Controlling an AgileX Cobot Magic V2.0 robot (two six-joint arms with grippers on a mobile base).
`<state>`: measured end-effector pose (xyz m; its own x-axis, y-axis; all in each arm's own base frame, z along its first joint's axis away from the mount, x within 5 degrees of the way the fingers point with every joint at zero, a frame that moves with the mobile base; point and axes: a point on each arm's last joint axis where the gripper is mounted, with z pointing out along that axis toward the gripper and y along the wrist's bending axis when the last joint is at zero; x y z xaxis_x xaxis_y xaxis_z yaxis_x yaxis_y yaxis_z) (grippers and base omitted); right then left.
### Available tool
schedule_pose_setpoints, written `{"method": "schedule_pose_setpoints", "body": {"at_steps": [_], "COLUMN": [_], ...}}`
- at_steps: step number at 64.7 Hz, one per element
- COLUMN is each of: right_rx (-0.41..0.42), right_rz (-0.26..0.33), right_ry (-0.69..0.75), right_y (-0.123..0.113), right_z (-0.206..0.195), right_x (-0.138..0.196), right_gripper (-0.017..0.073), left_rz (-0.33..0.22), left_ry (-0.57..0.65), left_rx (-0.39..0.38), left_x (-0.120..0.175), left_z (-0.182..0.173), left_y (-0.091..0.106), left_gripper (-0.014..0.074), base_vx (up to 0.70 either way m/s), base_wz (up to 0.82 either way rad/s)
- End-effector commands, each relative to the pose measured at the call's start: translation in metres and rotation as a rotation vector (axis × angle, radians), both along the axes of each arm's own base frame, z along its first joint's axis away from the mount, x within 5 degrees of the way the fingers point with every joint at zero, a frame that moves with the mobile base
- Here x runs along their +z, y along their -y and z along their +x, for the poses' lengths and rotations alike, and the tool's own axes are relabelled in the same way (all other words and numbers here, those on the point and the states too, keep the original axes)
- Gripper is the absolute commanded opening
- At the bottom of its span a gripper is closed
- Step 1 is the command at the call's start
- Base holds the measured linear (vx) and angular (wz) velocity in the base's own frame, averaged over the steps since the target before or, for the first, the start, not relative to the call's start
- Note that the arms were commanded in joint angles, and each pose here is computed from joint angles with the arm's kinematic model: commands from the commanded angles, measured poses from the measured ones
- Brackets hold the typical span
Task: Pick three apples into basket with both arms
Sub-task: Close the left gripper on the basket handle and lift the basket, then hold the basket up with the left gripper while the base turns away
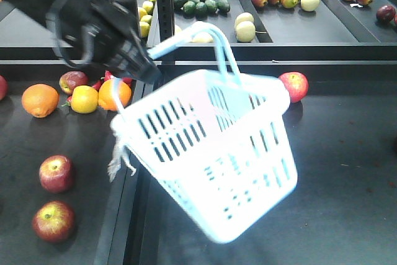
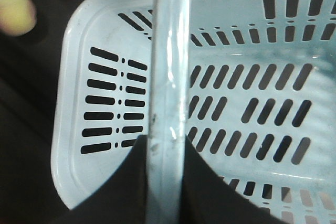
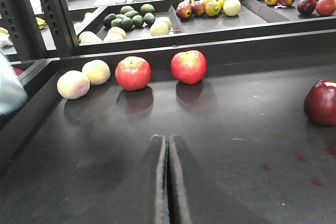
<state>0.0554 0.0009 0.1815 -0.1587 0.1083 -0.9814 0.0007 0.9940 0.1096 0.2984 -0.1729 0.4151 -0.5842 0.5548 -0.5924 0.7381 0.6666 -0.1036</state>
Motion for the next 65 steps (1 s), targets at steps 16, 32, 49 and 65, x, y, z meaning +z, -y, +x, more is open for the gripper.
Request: {"method": "schedule_pose_setpoints", "body": {"at_steps": [16, 32, 49, 65], "right_rx": [-0.007, -0.007, -0.007, -0.007], "right_rz": [-0.001, -0.001, -0.001, -0.001], "right_ry": [0.071, 0.071, 0.071, 0.071], "right_y": [0.0, 0.0, 0.0, 0.0], "right_z": [0.001, 0.001, 0.001, 0.001], "right_x": [0.005, 0.005, 0.005, 0.005], "right_gripper": [-0.0009, -0.0009, -0.0009, -0.0009], "left_rz": [-0.005, 0.011, -0.083, -0.134], "left_ry": [0.033, 0.175, 0.294, 0.359], "left_rx": [0.333, 0.409, 0.414, 0.417], "left_x": [0.023, 0.034, 0.055, 0.063], "left_z": [-0.091, -0.148, -0.193, -0.219], "left_y": [-0.062, -0.102, -0.124, -0.136], "left_gripper": [-0.0008, -0.0008, -0.0008, -0.0008], "base_vx": [0.0, 0.0, 0.0, 0.0], "base_wz": [0.0, 0.0, 0.0, 0.0]}}
